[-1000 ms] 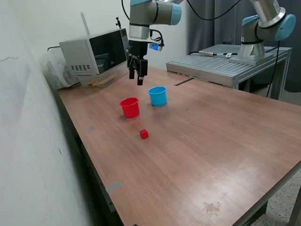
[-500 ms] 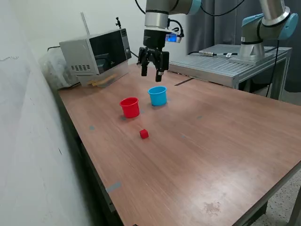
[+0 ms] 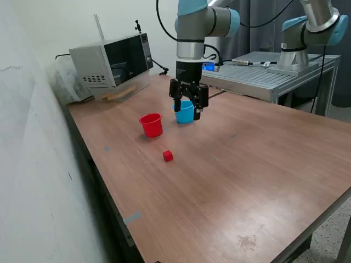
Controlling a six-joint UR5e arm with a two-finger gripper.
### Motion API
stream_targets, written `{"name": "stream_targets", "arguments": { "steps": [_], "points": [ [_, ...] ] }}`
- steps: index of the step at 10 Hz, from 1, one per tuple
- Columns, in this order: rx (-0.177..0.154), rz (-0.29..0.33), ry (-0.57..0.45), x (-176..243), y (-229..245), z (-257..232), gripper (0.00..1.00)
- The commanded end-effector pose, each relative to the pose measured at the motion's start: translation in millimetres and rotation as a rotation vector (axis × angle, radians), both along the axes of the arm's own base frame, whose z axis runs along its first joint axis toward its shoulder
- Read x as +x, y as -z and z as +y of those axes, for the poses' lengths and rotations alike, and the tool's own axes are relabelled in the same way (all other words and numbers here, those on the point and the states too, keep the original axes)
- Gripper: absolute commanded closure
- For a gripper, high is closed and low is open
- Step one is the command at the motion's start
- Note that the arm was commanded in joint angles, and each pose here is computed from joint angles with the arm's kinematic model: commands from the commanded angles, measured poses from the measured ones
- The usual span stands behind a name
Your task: Place red objects in the red bin, and blue objects in the blue bin.
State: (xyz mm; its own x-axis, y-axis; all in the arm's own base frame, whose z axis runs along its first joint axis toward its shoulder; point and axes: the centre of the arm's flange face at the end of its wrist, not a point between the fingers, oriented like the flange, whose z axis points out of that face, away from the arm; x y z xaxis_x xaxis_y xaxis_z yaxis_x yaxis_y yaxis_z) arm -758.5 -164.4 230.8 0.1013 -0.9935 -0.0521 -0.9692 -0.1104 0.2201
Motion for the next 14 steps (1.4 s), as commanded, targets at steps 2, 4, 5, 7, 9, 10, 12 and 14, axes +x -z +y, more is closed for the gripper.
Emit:
{"name": "stream_targets", "arguments": {
  "steps": [2,4,5,7,9,10,12,14],
  "points": [
    [-0.003,0.019,-0.007,-30.9,39.2,-9.1,0.0],
    [-0.024,0.03,-0.004,-39.5,52.6,-5.6,0.0],
    [-0.04,0.033,-0.002,-41.5,58.0,-3.5,0.0],
    [-0.04,0.039,0.004,-45.4,67.8,1.3,0.0],
    [-0.042,0.038,0.022,-50.8,75.3,8.6,0.0],
    [-0.048,0.031,0.066,-53.4,82.1,21.0,0.0],
    [-0.05,0.028,0.087,-58.4,89.5,31.0,0.0],
    [-0.05,0.031,0.093,-60.4,88.6,36.1,0.0]
  ]
}}
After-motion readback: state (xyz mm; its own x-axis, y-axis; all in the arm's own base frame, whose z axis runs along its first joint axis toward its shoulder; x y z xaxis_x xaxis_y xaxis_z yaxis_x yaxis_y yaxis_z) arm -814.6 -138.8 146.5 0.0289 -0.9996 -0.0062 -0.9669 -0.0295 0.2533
